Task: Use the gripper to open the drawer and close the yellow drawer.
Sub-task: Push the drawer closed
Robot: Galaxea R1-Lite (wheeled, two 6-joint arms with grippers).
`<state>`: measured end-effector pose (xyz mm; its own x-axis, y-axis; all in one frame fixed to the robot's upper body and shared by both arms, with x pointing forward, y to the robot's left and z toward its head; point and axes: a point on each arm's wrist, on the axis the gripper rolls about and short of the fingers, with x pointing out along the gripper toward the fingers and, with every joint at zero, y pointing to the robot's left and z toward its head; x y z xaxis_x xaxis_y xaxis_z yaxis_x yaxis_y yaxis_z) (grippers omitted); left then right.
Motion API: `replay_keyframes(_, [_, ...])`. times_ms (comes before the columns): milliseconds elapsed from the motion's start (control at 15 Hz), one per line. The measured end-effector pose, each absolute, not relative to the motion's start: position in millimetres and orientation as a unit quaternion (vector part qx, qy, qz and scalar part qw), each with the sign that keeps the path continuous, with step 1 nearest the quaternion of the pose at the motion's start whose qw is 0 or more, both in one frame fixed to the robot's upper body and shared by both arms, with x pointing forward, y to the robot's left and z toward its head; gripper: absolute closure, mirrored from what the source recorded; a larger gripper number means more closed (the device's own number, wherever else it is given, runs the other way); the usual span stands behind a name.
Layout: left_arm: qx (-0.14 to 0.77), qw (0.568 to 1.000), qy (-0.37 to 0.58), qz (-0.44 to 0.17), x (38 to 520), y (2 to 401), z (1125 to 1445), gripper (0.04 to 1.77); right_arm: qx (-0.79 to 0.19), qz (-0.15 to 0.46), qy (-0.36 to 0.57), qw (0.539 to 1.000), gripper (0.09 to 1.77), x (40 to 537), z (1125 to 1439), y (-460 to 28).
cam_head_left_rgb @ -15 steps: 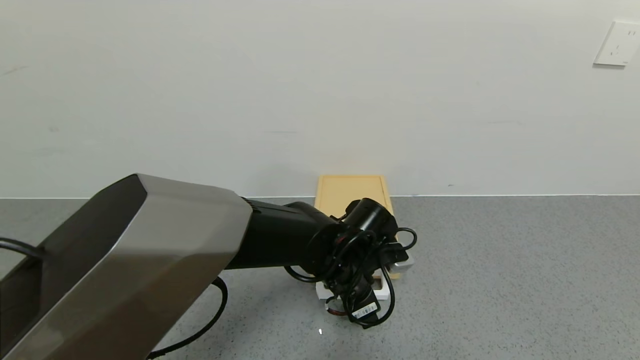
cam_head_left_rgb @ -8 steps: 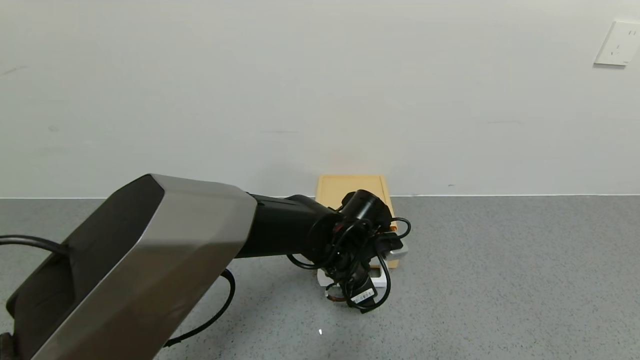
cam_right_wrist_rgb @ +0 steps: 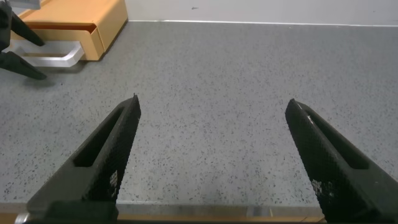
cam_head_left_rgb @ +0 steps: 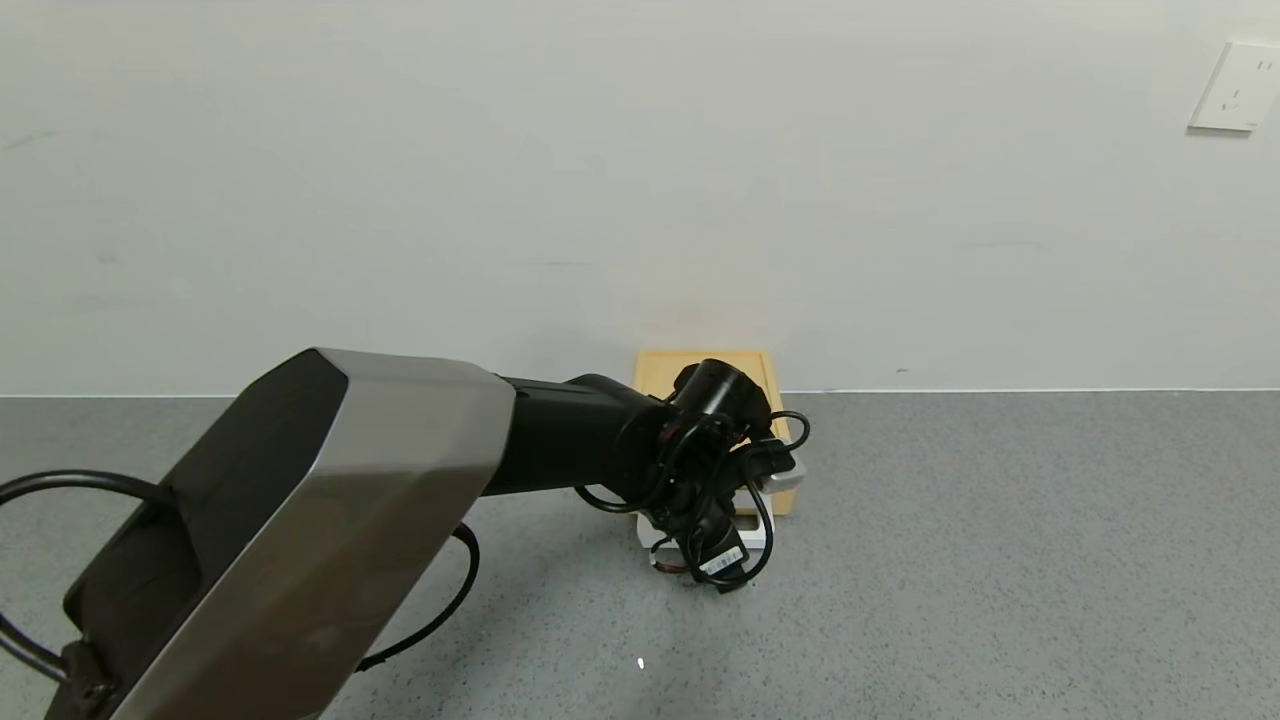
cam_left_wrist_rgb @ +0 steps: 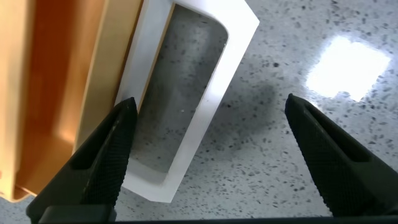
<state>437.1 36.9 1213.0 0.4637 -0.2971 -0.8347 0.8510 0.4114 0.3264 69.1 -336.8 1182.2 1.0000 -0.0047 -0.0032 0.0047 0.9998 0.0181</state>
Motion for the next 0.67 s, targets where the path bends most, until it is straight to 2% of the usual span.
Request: replay_keyframes(667, [0.391,0.77,0.342,-0.37,453,37,1212,0.09,0.009,-0.003,0.002,1.0,0.15,69,1182,-337])
